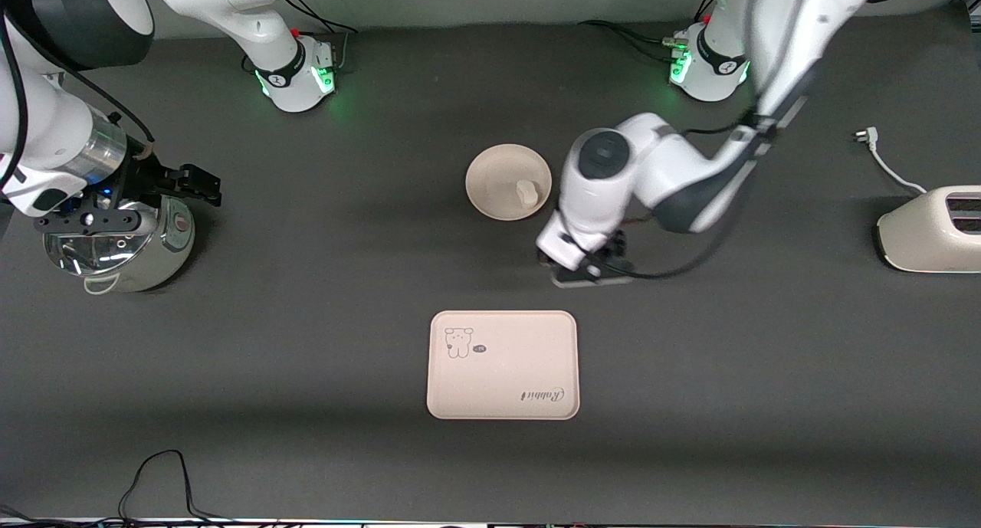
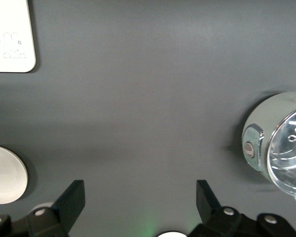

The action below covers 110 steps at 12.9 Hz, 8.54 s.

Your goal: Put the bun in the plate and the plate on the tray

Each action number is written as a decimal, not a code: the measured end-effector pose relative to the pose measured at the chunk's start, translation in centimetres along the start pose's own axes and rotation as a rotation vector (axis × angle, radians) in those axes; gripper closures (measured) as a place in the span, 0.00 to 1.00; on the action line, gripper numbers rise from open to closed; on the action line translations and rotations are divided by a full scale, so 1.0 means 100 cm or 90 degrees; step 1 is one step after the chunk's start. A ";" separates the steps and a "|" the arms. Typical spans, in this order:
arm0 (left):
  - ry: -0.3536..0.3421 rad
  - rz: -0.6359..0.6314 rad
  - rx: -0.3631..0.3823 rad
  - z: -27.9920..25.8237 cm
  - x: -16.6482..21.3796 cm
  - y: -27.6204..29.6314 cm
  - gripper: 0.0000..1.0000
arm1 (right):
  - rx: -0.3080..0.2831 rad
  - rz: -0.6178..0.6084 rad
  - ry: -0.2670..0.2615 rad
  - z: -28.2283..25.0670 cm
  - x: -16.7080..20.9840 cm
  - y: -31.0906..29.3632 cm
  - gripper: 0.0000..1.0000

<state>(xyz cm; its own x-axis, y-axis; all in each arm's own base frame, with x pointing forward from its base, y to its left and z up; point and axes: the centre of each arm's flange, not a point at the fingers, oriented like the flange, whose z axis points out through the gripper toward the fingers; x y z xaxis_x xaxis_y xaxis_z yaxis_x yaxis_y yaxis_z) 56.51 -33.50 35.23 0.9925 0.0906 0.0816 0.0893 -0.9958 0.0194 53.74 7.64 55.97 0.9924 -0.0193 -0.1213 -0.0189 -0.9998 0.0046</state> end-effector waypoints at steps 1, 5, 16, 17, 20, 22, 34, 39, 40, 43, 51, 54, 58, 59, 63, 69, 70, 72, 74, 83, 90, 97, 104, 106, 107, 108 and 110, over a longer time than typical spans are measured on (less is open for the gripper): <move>-0.003 -0.001 0.001 -0.018 0.028 -0.035 0.00 | 0.009 0.005 -0.001 0.005 -0.001 -0.011 0.00; -0.017 0.014 0.025 -0.083 0.094 -0.131 0.00 | 0.012 0.020 0.015 0.031 -0.018 -0.099 0.00; -0.076 0.075 -0.003 -0.217 0.112 -0.349 0.00 | 0.039 0.013 0.029 0.070 -0.167 -0.373 0.00; -0.077 0.076 0.005 -0.225 0.099 -0.359 0.00 | 0.051 0.007 0.020 0.073 -0.165 -0.374 0.00; -0.082 0.077 0.018 -0.221 0.060 -0.361 0.00 | 0.094 -0.019 0.022 0.101 -0.138 -0.353 0.00; -0.090 0.084 0.020 -0.220 0.036 -0.355 0.00 | 0.110 -0.015 0.047 0.149 -0.129 -0.339 0.00; -0.076 0.085 0.024 -0.217 0.031 -0.356 0.00 | 0.141 0.002 0.159 0.382 -0.138 -0.330 0.00; -0.075 0.087 0.023 -0.217 0.031 -0.354 0.00 | 0.122 -0.021 0.130 0.404 -0.165 -0.330 0.00; -0.075 0.088 0.023 -0.217 0.031 -0.354 0.00 | 0.120 -0.024 0.123 0.407 -0.171 -0.331 0.00; -0.071 0.091 0.023 -0.218 0.032 -0.351 0.00 | 0.134 -0.010 0.109 0.407 -0.183 -0.338 0.00; -0.068 0.092 0.023 -0.218 0.032 -0.350 0.00 | 0.129 -0.034 0.095 0.399 -0.187 -0.335 0.49; -0.066 0.091 0.023 -0.219 0.033 -0.351 0.00 | 0.127 -0.035 0.095 0.399 -0.187 -0.334 0.70; -0.064 0.091 0.023 -0.220 0.033 -0.350 0.00 | 0.129 -0.036 0.096 0.397 -0.187 -0.335 0.96; -0.064 0.091 0.023 -0.220 0.033 -0.350 0.00 | 0.130 -0.036 0.097 0.396 -0.187 -0.335 0.96; -0.064 0.091 0.023 -0.220 0.034 -0.350 0.00 | 0.135 -0.053 0.067 0.352 -0.171 -0.324 0.96; -0.064 0.092 0.023 -0.220 0.034 -0.350 0.00 | 0.204 -0.049 0.072 0.226 -0.158 -0.292 0.96; -0.064 0.092 0.023 -0.220 0.034 -0.350 0.00 | 0.205 -0.046 0.075 0.225 -0.153 -0.289 0.96; -0.062 0.092 0.023 -0.221 0.034 -0.350 0.00 | 0.210 -0.035 0.093 0.221 -0.117 -0.280 0.96; -0.057 0.093 0.023 -0.222 0.036 -0.349 0.00 | 0.220 -0.011 0.125 0.210 -0.055 -0.273 0.96; -0.058 0.113 0.021 -0.218 0.045 -0.331 0.00 | 0.236 0.032 0.139 0.213 0.165 -0.297 0.96; -0.058 0.116 0.020 -0.217 0.044 -0.328 0.00 | 0.201 0.051 0.102 0.321 0.187 -0.292 0.96; -0.048 0.106 0.021 -0.219 0.048 -0.337 0.00 | 0.197 0.051 0.098 0.344 0.187 -0.296 0.96; -0.040 0.112 0.021 -0.223 0.049 -0.331 0.00 | 0.203 0.054 0.107 0.344 0.188 -0.297 0.33; -0.039 0.113 0.021 -0.224 0.049 -0.330 0.00 | 0.212 0.053 0.118 0.325 0.191 -0.297 0.10; -0.037 0.113 0.020 -0.224 0.051 -0.330 0.00 | 0.215 0.050 0.117 0.306 0.189 -0.296 0.01; -0.036 0.113 0.020 -0.223 0.054 -0.330 0.00 | 0.218 0.046 0.109 0.279 0.186 -0.293 0.00; -0.037 0.112 0.020 -0.221 0.058 -0.331 0.00 | 0.216 0.046 0.079 0.205 0.175 -0.265 0.00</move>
<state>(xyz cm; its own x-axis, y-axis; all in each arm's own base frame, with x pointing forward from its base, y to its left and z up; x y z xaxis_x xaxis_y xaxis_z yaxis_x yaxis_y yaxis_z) 57.48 0.25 57.09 0.9962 -0.0841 0.0231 -0.0836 -0.9963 -0.0218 69.09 33.80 33.39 0.9939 -0.1097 -0.0111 -0.1074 -0.9403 -0.3230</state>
